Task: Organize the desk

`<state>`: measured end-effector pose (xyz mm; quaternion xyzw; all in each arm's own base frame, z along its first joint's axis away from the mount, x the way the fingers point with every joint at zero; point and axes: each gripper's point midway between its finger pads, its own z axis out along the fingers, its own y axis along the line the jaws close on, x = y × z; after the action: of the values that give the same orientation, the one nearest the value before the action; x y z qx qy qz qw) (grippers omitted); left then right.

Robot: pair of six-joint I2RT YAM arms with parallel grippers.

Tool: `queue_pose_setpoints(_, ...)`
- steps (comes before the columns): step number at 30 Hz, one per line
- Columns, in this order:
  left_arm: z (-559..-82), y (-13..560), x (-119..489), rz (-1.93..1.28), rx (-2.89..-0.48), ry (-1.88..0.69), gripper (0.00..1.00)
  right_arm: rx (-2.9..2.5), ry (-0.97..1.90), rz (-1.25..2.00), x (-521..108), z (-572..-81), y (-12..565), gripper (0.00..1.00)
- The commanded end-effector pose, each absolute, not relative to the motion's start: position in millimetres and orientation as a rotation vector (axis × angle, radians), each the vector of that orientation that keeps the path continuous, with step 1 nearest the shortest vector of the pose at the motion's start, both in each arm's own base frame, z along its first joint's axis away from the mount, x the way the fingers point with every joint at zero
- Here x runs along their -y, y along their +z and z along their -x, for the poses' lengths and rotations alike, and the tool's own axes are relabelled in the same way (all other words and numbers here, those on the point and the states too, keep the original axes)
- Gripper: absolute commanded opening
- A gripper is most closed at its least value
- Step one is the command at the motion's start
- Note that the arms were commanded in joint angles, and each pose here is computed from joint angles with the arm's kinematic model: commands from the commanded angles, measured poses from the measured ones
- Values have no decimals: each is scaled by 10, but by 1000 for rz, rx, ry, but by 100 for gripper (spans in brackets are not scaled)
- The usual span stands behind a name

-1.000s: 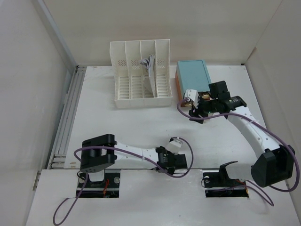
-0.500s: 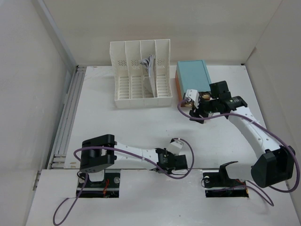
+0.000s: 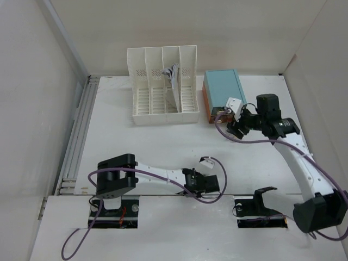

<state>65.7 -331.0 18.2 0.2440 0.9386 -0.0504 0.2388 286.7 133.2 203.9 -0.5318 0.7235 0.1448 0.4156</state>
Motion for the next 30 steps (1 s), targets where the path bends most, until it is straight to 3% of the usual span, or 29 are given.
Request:
queue_pose_setpoints(1,-1080,476,3667,-578,-2444,-229,0,-1754,153,1096,-1070,-3087,2513,66)
queue_pose_setpoints(6,-1472,988,4205,-548,-2326,-510,0,-1672,-96,729,-564,-3227,3028,77)
queue_pose_setpoints(10,-1765,1161,4478,-597,-2258,-591,0,-1628,-244,520,-166,-3209,3289,82)
queue_pose_setpoints(18,-2352,1357,5014,-671,-2183,-676,0,-1645,-320,349,182,-3191,3360,82)
queue_pose_setpoints(30,-3018,1672,5240,-620,-2121,-708,0,-1645,-337,311,293,-3162,3386,82)
